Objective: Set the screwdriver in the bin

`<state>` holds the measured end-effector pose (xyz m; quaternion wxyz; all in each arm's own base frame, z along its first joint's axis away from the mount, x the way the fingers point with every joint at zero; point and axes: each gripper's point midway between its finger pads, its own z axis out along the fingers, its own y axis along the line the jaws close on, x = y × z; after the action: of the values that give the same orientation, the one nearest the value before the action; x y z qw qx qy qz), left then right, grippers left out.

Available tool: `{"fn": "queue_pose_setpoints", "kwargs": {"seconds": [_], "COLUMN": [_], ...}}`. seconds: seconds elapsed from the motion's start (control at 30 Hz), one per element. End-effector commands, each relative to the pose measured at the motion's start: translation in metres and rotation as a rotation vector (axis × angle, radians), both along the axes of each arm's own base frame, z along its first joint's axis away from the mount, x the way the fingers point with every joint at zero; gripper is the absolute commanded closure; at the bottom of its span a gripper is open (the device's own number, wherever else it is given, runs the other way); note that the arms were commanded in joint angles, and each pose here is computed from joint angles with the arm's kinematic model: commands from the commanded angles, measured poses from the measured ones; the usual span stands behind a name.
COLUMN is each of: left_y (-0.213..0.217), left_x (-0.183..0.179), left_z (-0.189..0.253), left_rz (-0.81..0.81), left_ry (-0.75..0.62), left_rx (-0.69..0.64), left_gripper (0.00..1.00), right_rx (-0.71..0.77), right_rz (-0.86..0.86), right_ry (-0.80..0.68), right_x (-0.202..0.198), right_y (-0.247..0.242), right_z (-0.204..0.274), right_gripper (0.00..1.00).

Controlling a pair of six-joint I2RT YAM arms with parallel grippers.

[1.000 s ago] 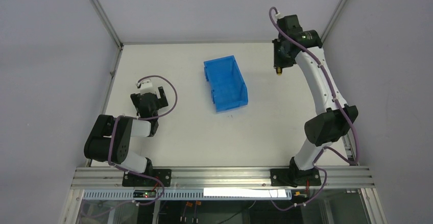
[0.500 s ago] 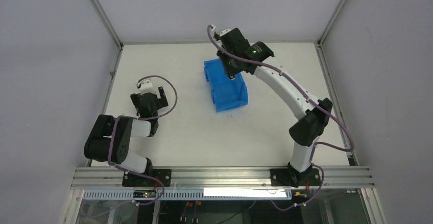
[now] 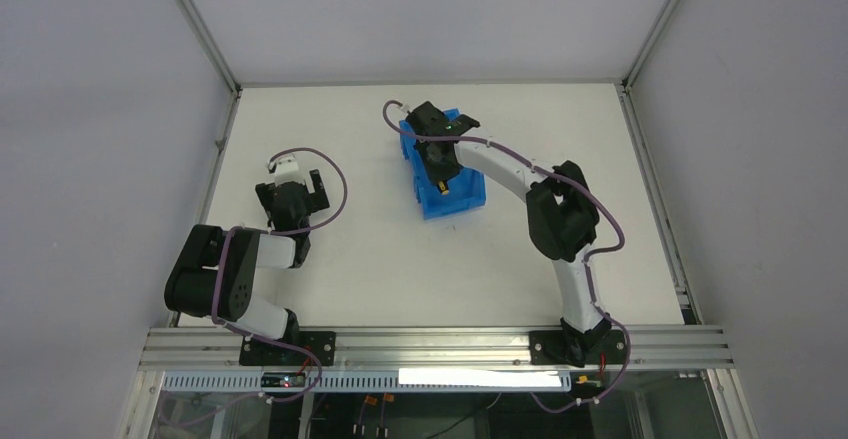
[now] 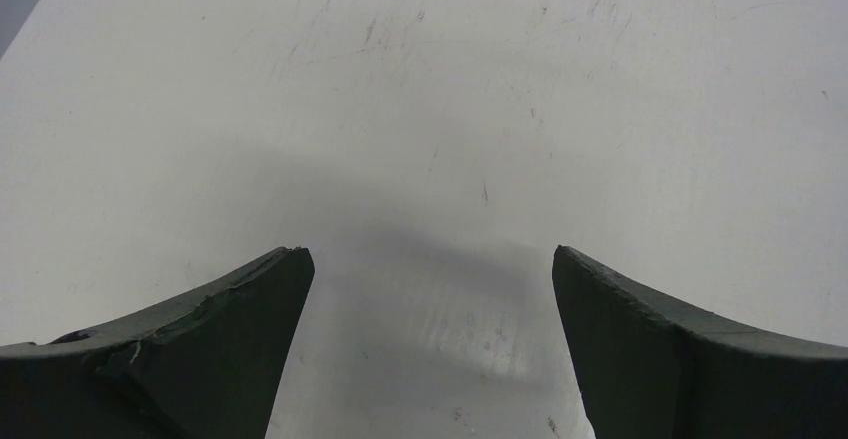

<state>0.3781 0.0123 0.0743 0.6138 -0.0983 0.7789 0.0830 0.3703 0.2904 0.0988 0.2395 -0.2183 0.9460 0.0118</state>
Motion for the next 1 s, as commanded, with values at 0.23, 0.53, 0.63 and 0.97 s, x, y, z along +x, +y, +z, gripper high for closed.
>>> {"fn": "queue_pose_setpoints", "kwargs": {"seconds": [0.23,0.53,0.63,0.97], "left_y": [0.000,0.000,0.000,0.000], "left_x": [0.006,0.006,0.006,0.006], "left_z": [0.011,0.011,0.010,0.011], "left_rz": [0.016,0.015,0.015,0.016], "left_ry": [-0.039,-0.039,-0.038,-0.041], "left_rx": [-0.012,-0.011,-0.011,-0.011], "left_gripper": [0.01,0.01,0.01,0.01], "right_rx": [0.006,-0.001,0.019,0.141], "right_rz": [-0.106,-0.105,-0.096,-0.043], "right_ry": [0.018,0.017,-0.016,-0.228], "right_x": [0.015,0.015,0.018,0.018], "right_y": [0.000,-0.001,0.000,-0.008], "right_z": [-0.056,-0.046,-0.021,0.109], "right_gripper": [0.97,0.61,0.51,0.39]}}
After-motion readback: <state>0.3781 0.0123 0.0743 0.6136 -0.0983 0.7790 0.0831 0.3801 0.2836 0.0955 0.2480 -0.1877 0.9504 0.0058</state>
